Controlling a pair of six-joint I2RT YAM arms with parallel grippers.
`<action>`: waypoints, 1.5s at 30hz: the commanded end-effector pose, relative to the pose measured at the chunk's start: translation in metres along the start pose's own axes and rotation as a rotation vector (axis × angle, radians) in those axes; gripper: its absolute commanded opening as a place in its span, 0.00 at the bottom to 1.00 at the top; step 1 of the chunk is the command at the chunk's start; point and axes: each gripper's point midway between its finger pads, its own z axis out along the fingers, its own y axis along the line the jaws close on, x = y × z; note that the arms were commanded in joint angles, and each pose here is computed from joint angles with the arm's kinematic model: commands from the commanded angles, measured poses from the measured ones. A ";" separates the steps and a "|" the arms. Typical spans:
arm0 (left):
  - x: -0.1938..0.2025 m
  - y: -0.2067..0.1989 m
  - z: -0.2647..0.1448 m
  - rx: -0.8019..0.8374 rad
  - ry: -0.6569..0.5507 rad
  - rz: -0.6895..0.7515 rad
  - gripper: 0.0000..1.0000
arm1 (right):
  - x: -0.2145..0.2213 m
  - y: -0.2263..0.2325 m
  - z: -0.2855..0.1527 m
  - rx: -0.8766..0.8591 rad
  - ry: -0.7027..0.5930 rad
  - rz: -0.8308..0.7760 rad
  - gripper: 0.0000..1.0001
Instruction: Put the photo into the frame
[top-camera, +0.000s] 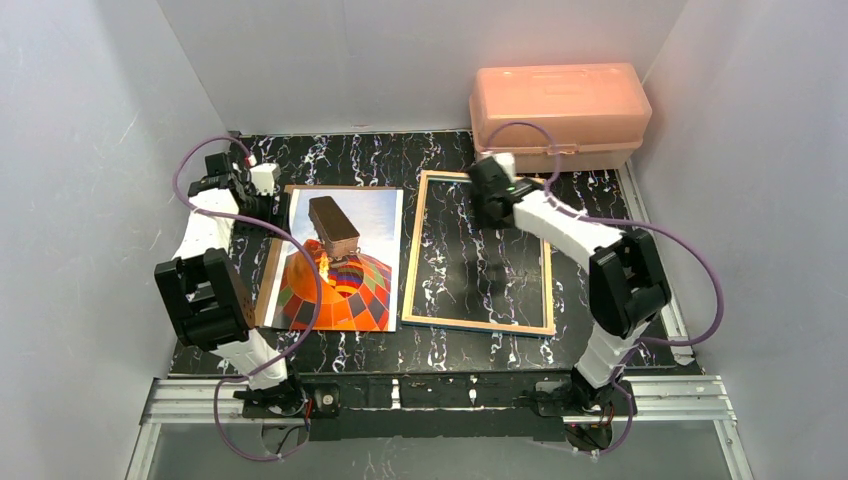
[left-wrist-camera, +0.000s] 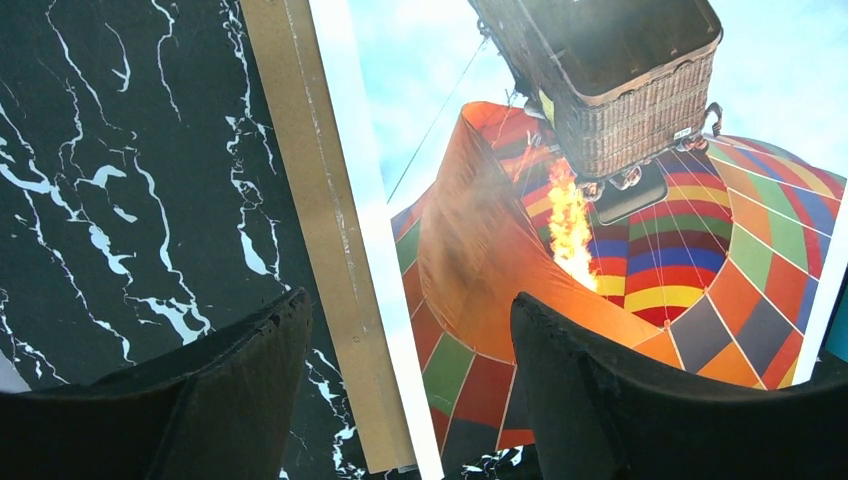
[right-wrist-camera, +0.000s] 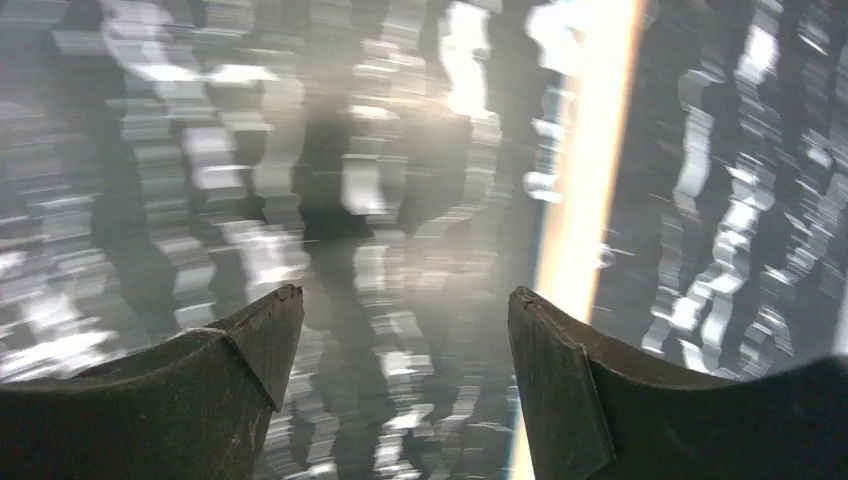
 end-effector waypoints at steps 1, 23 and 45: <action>0.011 -0.001 -0.001 0.033 0.031 -0.037 0.71 | -0.039 0.119 -0.061 -0.296 -0.177 0.088 0.83; 0.017 0.017 -0.013 0.054 0.033 -0.135 0.78 | 0.048 0.244 -0.040 -0.401 -0.074 -0.079 0.56; 0.021 0.036 0.002 0.018 0.070 -0.134 0.77 | -0.009 0.243 -0.121 -0.566 -0.197 0.093 0.81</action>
